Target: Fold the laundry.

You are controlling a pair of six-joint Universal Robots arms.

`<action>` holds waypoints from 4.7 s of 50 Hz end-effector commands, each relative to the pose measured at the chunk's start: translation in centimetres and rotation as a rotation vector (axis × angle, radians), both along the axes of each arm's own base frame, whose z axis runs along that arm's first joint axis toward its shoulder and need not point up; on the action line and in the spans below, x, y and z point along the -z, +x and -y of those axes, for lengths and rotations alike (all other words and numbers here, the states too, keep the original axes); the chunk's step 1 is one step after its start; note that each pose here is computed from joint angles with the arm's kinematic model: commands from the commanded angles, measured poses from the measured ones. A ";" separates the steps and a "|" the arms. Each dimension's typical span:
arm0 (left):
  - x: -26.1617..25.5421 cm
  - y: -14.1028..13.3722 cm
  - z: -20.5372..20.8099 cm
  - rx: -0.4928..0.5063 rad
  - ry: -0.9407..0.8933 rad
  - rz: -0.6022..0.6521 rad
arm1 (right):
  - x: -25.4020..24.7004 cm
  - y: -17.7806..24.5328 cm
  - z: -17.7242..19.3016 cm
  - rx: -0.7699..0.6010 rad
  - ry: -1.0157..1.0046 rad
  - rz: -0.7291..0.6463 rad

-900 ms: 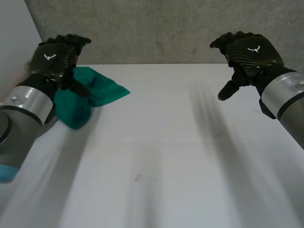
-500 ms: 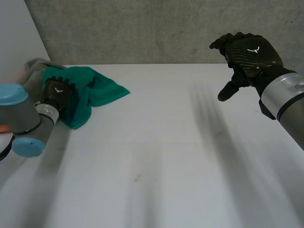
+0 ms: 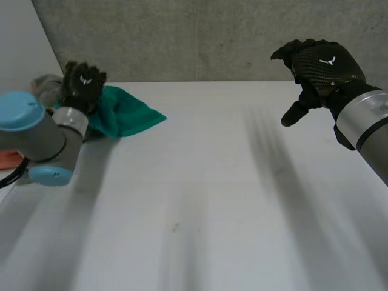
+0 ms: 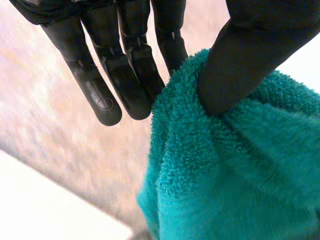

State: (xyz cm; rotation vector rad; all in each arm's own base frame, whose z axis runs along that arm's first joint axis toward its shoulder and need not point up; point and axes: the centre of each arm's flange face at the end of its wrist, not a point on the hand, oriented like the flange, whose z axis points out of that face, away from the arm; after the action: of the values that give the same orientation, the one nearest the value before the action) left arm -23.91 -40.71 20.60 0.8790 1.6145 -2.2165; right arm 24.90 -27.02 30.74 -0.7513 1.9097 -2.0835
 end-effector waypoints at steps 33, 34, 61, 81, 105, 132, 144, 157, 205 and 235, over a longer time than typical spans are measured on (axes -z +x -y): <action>-3.7 -3.5 -12.6 0.253 0.450 -0.367 | 1.1 0.3 -1.4 -0.052 0.095 -0.155; -3.3 -3.0 -12.2 0.231 0.439 -0.318 | 2.2 0.5 -1.8 -0.084 0.136 -0.214; 6.0 0.7 -5.8 0.070 0.519 0.078 | 15.7 8.2 -8.4 -0.281 0.313 -0.359; 2.1 -0.8 -6.1 0.099 0.424 0.058 | 11.6 7.3 -5.4 -0.210 0.193 -0.309; 1.1 -1.6 -13.9 0.181 0.573 -0.125 | 5.6 -2.3 2.8 0.034 0.230 -0.233; 8.0 -7.1 -13.9 0.293 0.660 -0.003 | 7.5 -2.2 2.1 0.025 0.261 -0.243; 2.1 -6.5 -13.0 0.187 0.468 0.006 | 5.9 -2.5 2.8 0.048 0.223 -0.204; -12.2 -2.6 -18.5 0.212 0.180 -0.253 | 0.3 -9.4 7.6 0.191 0.347 0.397; -0.6 -3.7 -26.9 0.298 0.749 -0.042 | 12.0 1.9 -5.1 -0.054 0.381 -0.203; -0.8 -4.7 -15.2 0.249 0.613 -0.242 | 7.8 2.7 -1.7 0.073 0.044 -0.232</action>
State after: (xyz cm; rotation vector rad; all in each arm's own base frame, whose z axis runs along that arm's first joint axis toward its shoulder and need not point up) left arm -27.48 -24.64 22.66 0.9832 2.4573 -2.0764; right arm 27.49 -25.33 16.67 -1.0106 2.2800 -1.8854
